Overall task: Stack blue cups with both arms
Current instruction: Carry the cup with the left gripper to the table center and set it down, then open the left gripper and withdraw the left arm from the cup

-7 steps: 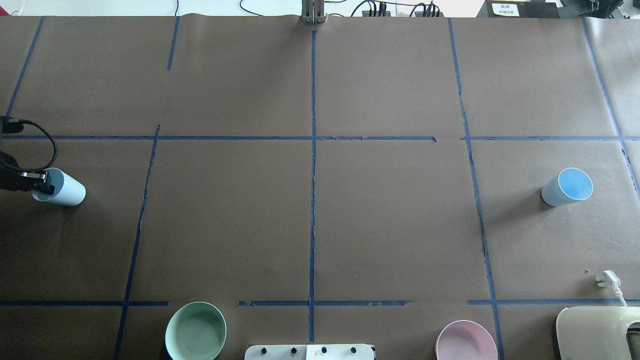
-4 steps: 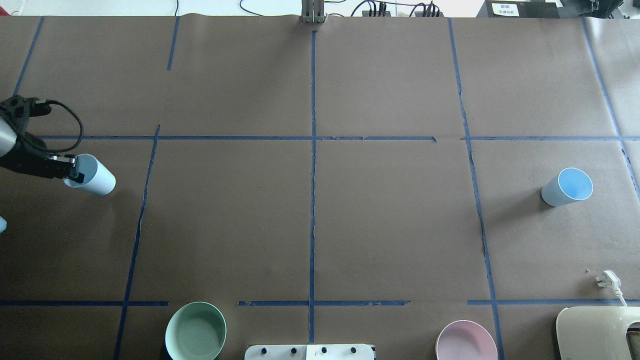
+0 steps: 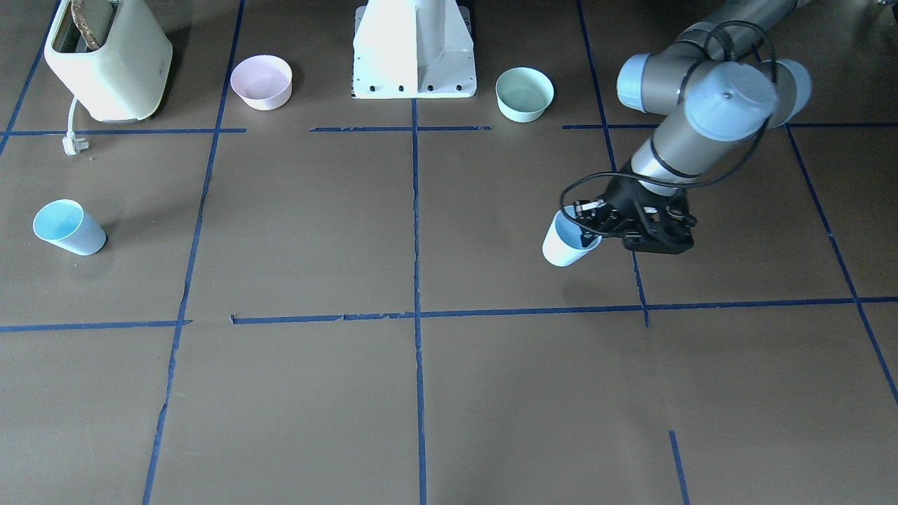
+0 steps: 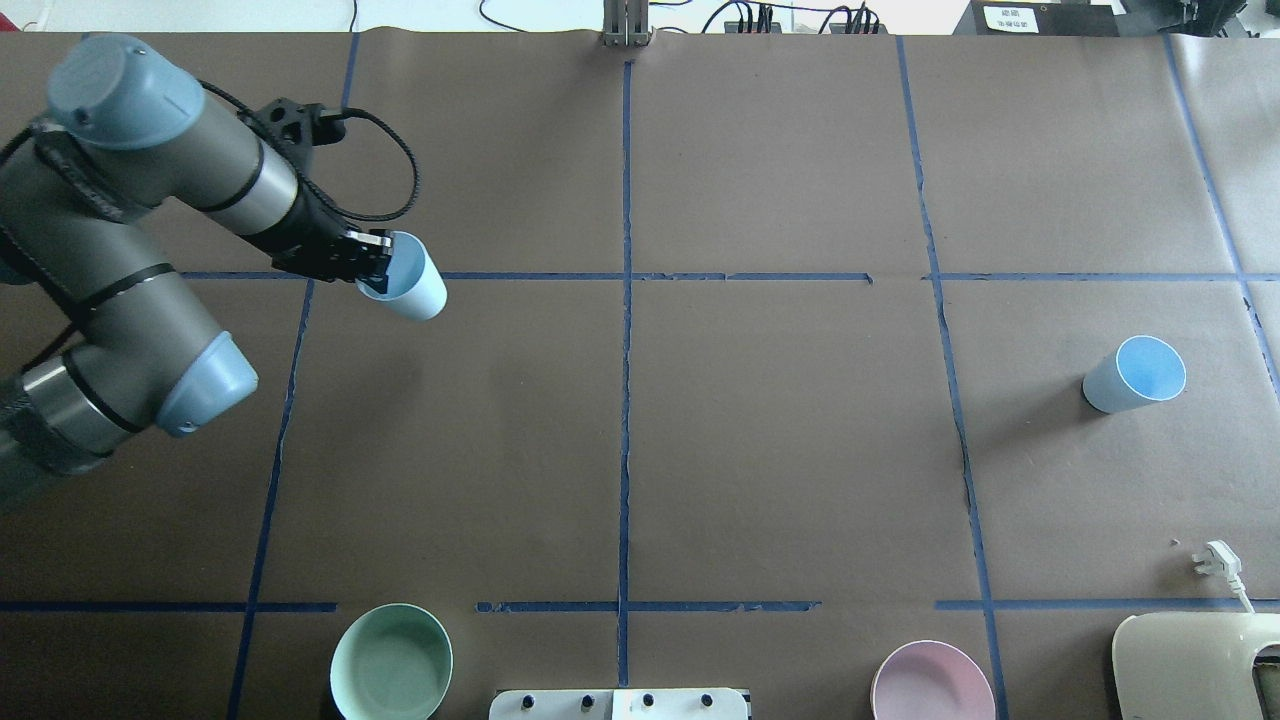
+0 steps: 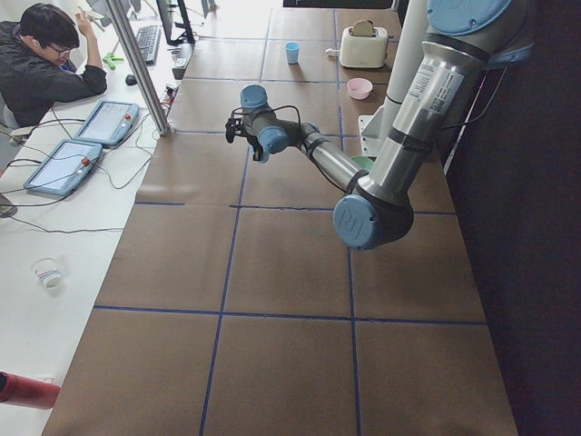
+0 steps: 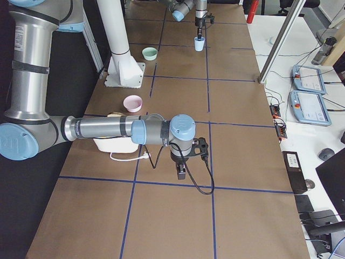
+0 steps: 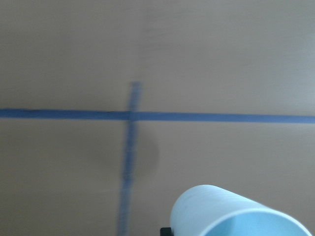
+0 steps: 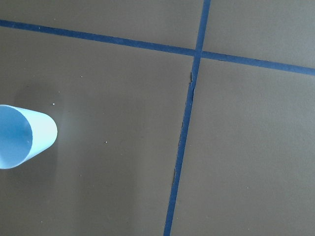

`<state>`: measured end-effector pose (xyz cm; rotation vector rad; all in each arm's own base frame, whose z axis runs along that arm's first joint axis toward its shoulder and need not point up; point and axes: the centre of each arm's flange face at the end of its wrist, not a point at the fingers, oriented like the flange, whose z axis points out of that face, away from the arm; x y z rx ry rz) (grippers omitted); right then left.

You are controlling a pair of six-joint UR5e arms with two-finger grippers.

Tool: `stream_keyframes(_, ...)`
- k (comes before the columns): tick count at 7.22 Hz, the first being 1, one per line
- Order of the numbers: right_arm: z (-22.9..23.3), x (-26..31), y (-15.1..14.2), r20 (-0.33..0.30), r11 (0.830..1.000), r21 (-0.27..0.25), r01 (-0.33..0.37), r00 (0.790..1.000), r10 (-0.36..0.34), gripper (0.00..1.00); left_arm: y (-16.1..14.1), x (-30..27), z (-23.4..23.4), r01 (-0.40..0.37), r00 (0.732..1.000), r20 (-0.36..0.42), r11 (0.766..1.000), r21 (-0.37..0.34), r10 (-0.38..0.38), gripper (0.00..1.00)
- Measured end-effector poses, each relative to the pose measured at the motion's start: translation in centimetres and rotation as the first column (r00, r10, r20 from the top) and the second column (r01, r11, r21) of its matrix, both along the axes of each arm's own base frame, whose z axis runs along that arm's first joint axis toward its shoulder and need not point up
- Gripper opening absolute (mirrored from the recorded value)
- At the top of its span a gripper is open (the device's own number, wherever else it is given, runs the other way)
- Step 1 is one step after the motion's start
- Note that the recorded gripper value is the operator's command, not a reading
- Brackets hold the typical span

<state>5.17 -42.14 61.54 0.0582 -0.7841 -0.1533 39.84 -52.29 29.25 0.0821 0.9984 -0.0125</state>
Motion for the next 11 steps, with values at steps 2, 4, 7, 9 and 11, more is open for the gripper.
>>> stream_keyframes(2,0.0,0.0,0.0,0.000,1.000,-0.001,0.000,1.000,0.000,1.00,2.9,9.9,-7.7,0.021,0.999,0.036,1.000,0.016,-0.022,0.01)
stream_keyframes(4,0.1,0.0,0.0,0.000,1.000,-0.002,-0.001,1.000,0.001,1.00,5.6,17.2,-11.3,0.027,0.997,0.067,0.999,0.041,-0.030,0.05)
stream_keyframes(7,0.1,0.0,0.0,0.000,1.000,-0.002,-0.001,1.000,0.001,1.00,6.4,19.4,-11.0,0.023,0.995,0.095,0.999,0.042,-0.027,0.61)
stream_keyframes(9,0.0,0.0,0.0,0.001,1.000,-0.002,-0.001,1.000,0.001,1.00,6.4,19.5,-10.0,0.021,0.994,0.110,0.999,0.037,-0.025,1.00)
stream_keyframes(11,-0.1,0.0,0.0,0.002,1.000,0.002,0.001,1.000,-0.001,1.00,6.3,19.2,-9.7,0.020,0.993,0.112,0.999,0.039,-0.025,1.00)
